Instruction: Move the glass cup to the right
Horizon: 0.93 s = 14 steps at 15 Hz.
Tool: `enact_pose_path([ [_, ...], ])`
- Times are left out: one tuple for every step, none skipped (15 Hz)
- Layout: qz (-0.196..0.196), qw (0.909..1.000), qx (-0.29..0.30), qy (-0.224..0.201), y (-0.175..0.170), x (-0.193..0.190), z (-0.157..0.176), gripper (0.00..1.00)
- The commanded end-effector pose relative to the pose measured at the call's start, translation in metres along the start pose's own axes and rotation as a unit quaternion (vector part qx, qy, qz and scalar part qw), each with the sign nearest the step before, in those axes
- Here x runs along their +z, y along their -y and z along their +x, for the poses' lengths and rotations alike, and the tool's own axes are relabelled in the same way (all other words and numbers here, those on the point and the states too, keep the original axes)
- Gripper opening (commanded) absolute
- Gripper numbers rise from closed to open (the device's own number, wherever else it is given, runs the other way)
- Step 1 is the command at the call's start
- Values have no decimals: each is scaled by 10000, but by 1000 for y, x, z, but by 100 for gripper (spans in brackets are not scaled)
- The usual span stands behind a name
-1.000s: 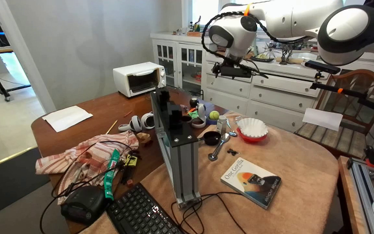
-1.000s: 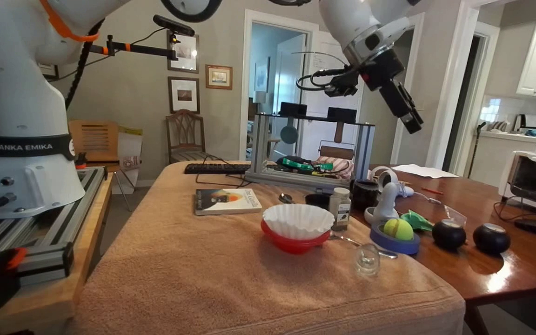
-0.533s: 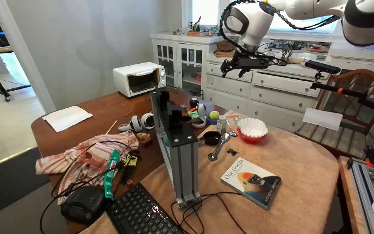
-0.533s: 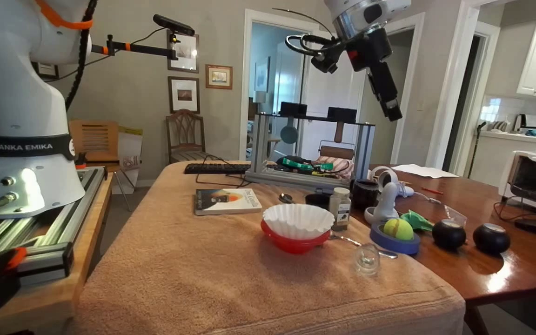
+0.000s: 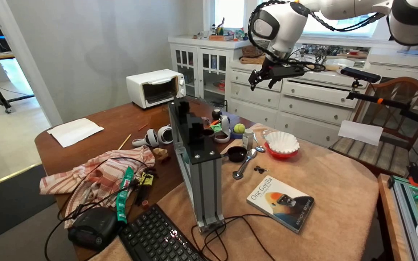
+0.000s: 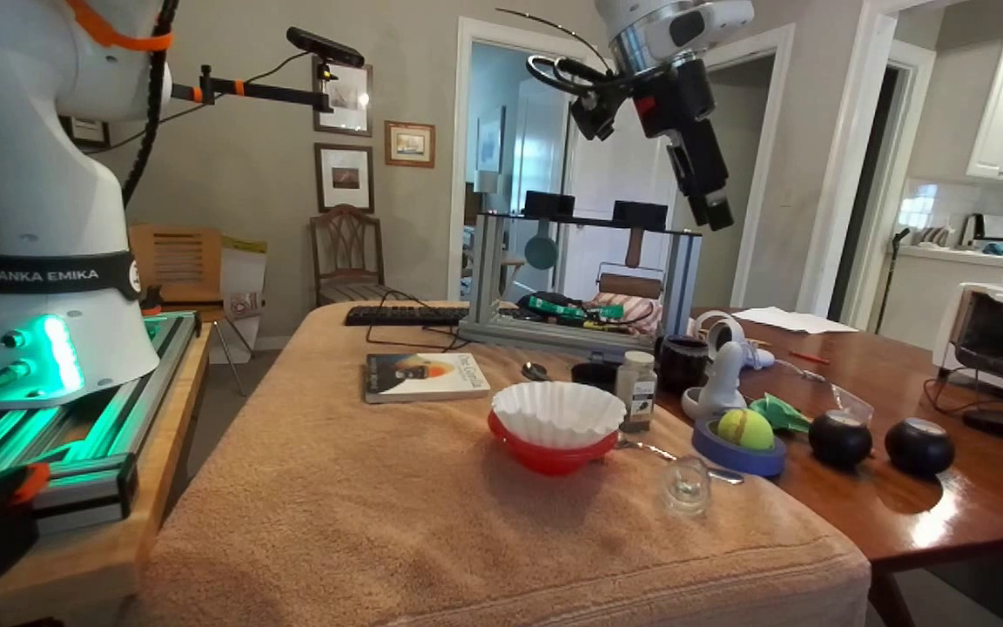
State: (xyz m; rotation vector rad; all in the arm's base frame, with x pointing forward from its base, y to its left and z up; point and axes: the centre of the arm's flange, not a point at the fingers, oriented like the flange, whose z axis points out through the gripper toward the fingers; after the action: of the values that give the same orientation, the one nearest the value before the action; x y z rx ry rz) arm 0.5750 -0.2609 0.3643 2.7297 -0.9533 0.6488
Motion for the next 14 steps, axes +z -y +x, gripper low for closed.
enact_pose_path([
  [216, 9951, -914, 293, -2, -4, -45, 100],
  [332, 9923, -1135, 378, -3, -5, -56, 100],
  [443, 9888, -1352, 442, -4, -7, -68, 100],
  [573, 9847, -1563, 513, -4, -8, -77, 100],
  [628, 9809, -1758, 552, -4, -7, -88, 100],
  [753, 9775, -1894, 539, -2, -7, -97, 100],
  [793, 9766, -1931, 513, 3, -6, -104, 100],
  [880, 9756, -1948, 500, 11, -4, -111, 100],
  [888, 9758, -1937, 491, 19, 0, -118, 100],
  [738, 9779, -1910, 424, 24, 8, -123, 100],
  [611, 9805, -1833, 364, 28, 16, -126, 100],
  [510, 9827, -1756, 311, 30, 23, -129, 100],
  [379, 9842, -1709, 269, 31, 29, -131, 100],
  [274, 9849, -1691, 246, 31, 33, -132, 100],
])
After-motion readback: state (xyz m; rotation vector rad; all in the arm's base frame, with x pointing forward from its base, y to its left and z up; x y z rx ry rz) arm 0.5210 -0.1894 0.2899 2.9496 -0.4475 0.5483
